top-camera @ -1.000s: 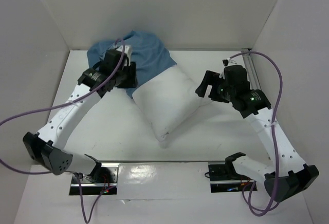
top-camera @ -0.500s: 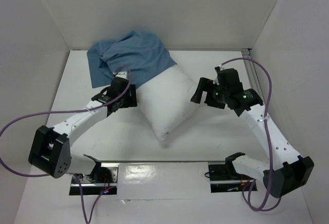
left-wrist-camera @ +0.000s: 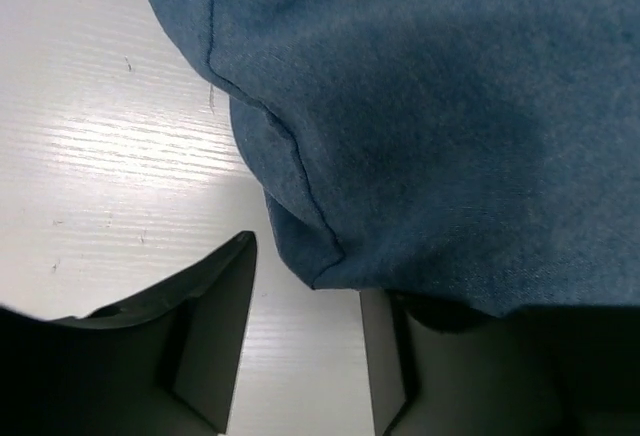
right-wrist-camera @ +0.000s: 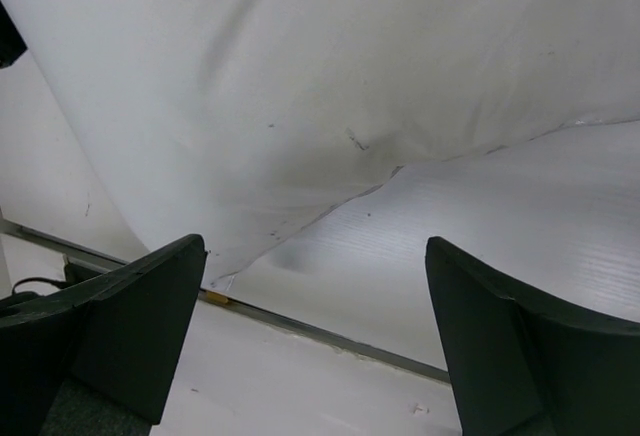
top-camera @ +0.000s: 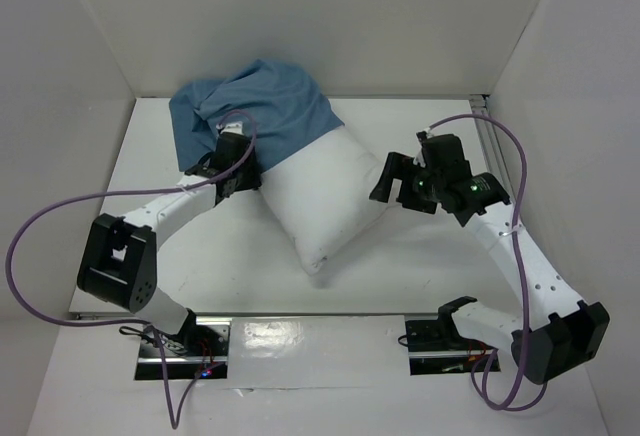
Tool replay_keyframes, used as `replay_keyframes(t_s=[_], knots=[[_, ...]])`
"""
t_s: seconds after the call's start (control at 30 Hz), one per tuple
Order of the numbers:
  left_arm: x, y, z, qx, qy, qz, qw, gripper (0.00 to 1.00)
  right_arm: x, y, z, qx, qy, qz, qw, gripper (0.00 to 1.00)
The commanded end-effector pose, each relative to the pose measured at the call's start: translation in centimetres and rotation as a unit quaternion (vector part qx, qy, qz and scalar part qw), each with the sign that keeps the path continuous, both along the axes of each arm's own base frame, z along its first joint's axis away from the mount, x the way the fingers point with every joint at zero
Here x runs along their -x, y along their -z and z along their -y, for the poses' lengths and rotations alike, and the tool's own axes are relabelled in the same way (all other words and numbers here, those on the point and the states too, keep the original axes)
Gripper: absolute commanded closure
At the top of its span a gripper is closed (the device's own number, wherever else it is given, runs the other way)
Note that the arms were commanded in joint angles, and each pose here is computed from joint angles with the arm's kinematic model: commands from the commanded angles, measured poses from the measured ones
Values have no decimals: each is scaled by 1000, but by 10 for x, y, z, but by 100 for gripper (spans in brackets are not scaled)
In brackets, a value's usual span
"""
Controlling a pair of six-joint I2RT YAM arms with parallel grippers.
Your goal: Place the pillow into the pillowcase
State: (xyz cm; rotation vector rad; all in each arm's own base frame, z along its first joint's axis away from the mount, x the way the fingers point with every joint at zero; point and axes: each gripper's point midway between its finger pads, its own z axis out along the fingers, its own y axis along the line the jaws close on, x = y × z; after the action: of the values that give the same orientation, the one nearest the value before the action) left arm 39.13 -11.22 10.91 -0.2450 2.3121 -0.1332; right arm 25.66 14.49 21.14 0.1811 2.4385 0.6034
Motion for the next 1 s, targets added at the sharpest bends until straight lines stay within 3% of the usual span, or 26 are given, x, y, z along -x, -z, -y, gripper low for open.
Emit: replay_keyframes(t_s=[0.0, 0.1, 0.27, 0.4, 0.47, 0.6, 0.7, 0.93, 0.97], knots=[[-24, -24, -8, 1, -19, 48, 999, 47, 0, 4, 1, -2, 5, -4, 1000, 2], [-25, -26, -11, 3, -21, 46, 999, 65, 1, 4, -1, -6, 0, -6, 1000, 2], [-28, -26, -9, -1, -20, 32, 999, 100, 15, 10, -20, -20, -94, -31, 995, 0], [-23, -32, -9, 4, -16, 35, 999, 100, 47, 6, -59, -73, -203, -52, 975, 0], [-14, -34, 4, 10, 4, 36, 999, 100, 51, 7, -71, -72, -211, -42, 974, 0], [3, -46, 27, 30, 43, 50, 997, 100, 66, 29, -102, -94, -181, -67, 977, 0], [9, -51, 36, 33, 56, 56, 996, 100, 71, 29, -129, -119, -171, -43, 977, 0], [19, -53, 47, 29, 72, 51, 996, 100, 57, 67, -162, -59, -117, -11, 991, 0], [21, -52, 48, 18, 76, 49, 996, 100, 52, 73, -160, -46, -104, -7, 993, 14]])
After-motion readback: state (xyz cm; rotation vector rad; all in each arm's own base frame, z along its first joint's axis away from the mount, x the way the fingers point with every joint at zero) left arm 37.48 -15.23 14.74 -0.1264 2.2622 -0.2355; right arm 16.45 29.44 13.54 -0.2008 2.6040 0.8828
